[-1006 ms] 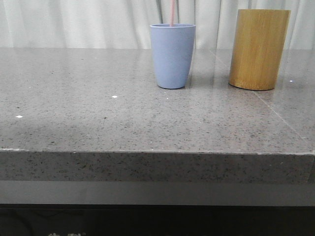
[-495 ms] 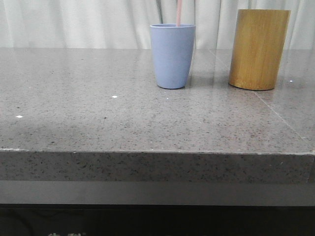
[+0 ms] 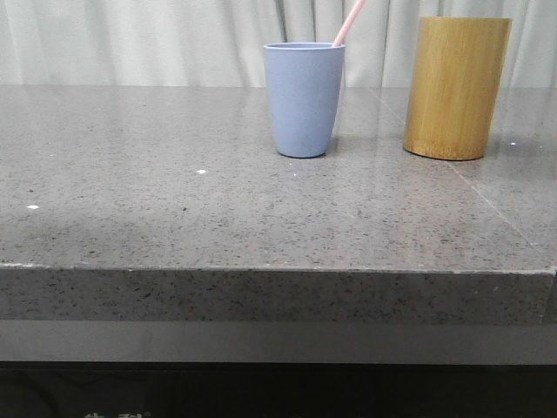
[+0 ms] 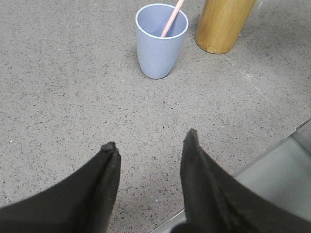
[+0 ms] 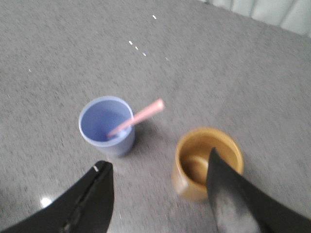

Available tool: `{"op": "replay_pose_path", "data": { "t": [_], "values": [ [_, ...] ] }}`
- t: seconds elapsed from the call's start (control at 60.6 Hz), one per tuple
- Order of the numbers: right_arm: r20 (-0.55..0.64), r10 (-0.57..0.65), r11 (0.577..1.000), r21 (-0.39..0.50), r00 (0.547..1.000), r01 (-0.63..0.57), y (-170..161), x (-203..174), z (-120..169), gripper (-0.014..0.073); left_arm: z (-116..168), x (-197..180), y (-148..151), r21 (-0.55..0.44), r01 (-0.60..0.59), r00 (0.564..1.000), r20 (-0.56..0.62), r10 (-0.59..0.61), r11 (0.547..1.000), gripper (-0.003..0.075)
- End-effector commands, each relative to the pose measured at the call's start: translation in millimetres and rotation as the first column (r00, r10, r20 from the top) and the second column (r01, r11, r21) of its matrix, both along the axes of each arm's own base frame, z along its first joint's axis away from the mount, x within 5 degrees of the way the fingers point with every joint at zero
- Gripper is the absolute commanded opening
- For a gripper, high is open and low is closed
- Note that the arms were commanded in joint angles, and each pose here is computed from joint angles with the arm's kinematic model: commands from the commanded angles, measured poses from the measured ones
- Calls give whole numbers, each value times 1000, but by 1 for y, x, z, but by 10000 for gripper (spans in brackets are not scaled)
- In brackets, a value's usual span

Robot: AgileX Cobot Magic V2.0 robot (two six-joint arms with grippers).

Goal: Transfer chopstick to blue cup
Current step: 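Lower the pink chopstick into the blue cup and open the right gripper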

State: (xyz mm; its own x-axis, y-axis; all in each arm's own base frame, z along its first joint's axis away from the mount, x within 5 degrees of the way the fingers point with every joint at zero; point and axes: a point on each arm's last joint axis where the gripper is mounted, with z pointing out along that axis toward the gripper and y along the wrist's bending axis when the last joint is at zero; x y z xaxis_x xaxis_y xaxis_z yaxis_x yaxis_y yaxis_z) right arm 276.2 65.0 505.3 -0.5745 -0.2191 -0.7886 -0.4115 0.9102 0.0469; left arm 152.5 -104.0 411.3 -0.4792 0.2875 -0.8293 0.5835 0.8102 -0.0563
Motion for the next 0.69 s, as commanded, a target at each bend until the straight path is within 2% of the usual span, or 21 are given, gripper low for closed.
{"op": "replay_pose_path", "data": {
  "t": [0.0, 0.165, 0.462, 0.676],
  "values": [
    [116, -34, 999, 4, 993, 34, -10, -40, 19, 447, 17, -2, 1, -78, -7, 996, 84, 14, 997, 295],
    [132, -62, 998, 4, 989, 62, -18, -80, -3, 447, 17, -2, 1, -78, -7, 996, 84, 14, 997, 295],
    [143, -91, 996, 20, 986, 89, -29, -137, -64, 447, 17, -2, 1, -78, -7, 996, 84, 14, 997, 295],
    [262, -115, 992, 74, 958, 98, -36, -185, -92, 447, 17, -2, 1, -78, -7, 996, 84, 14, 997, 295]
  ]
}}
